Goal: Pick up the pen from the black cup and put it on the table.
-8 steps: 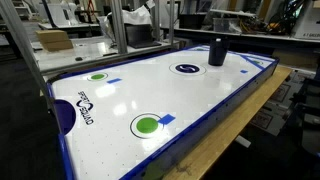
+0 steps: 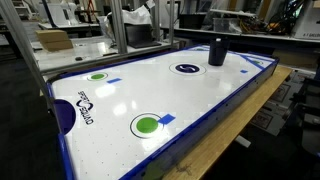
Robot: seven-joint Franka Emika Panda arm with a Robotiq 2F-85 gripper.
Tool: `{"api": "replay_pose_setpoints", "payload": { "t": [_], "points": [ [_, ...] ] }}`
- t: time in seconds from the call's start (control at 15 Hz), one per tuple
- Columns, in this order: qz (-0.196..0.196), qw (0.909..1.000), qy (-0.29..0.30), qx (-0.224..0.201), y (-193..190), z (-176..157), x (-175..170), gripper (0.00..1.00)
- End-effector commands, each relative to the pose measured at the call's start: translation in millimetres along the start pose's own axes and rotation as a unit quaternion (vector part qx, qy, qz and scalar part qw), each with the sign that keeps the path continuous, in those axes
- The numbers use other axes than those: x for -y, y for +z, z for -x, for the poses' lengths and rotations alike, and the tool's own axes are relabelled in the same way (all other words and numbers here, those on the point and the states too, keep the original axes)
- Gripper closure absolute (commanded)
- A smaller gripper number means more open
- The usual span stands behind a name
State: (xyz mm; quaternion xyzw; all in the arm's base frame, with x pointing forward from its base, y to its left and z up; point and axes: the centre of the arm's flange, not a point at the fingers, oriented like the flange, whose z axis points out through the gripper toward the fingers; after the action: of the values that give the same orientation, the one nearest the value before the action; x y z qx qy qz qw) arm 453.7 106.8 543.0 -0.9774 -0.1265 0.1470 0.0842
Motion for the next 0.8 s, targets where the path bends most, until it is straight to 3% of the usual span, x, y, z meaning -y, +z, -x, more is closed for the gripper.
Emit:
{"api": "replay_pose_setpoints", "payload": {
  "t": [0.0,0.33,0.53,0.73],
  "points": [
    [0.0,1.0,0.0,0.0,0.0,0.0,0.0,0.0],
    [0.0,1.0,0.0,0.0,0.0,0.0,0.0,0.0],
    [0.001,0.9967,-0.082,0.001,2.7,-7.9,5.5,0.0],
    [0.021,0.9854,-0.169,-0.006,7.0,-16.1,8.1,0.0]
  ]
}}
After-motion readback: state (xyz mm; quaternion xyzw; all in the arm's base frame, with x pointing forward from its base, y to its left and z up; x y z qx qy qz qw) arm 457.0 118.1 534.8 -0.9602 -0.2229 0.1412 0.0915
